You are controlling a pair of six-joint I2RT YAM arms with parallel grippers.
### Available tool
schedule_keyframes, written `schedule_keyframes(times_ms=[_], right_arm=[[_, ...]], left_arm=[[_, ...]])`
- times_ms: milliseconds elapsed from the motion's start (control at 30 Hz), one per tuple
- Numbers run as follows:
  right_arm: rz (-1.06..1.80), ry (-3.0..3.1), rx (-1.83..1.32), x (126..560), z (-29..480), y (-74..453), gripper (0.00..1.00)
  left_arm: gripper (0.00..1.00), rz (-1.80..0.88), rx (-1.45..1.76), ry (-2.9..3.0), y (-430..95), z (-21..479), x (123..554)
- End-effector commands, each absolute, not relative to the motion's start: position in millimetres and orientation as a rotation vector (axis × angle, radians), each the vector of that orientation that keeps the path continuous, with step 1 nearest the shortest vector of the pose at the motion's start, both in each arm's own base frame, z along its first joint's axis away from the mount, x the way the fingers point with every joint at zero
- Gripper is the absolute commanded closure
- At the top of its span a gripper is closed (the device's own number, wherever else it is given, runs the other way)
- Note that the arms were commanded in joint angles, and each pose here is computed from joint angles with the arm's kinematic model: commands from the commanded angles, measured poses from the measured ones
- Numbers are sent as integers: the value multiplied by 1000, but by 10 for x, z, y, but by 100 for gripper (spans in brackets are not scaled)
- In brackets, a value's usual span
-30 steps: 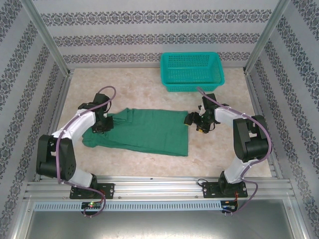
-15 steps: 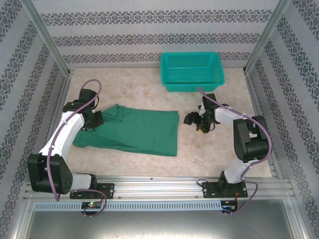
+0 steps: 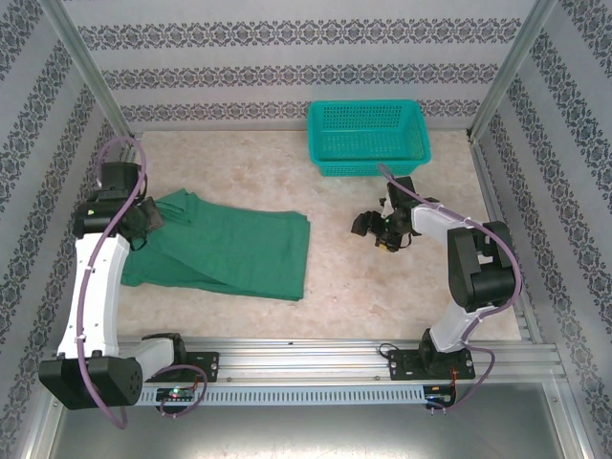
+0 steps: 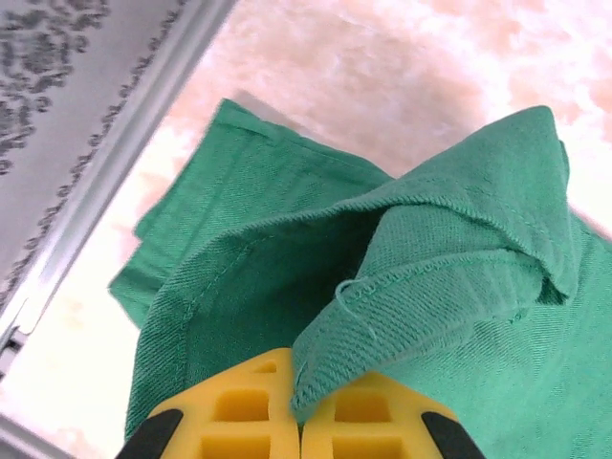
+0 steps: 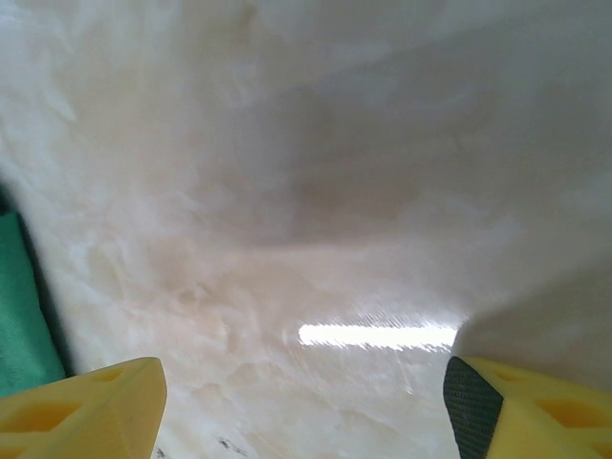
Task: Roll up the long pants
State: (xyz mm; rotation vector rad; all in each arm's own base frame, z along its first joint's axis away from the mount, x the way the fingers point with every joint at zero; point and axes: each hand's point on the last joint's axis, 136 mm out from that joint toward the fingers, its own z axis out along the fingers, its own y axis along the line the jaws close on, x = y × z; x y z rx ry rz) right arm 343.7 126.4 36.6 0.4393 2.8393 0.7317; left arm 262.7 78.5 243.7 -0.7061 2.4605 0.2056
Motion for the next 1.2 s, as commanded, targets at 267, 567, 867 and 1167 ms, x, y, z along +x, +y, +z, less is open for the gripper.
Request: schedule_keyframes(times_ms=[267, 567, 867, 1167], right_arm=[[799, 2855, 245, 3571, 465, 1798, 21], [1000, 2884, -9, 3285, 543, 2712, 24], [1074, 3032, -164, 2732, 81, 3305, 91], [711, 3018, 138, 2872, 7, 2000, 100]], left_arm=[[52, 262, -840, 2569, 957, 1938, 2494], [59, -37, -788, 2634, 580, 1493, 2662], [56, -15, -737, 2659, 542, 1518, 2716], [57, -33, -562, 2724, 84, 1331, 2851]])
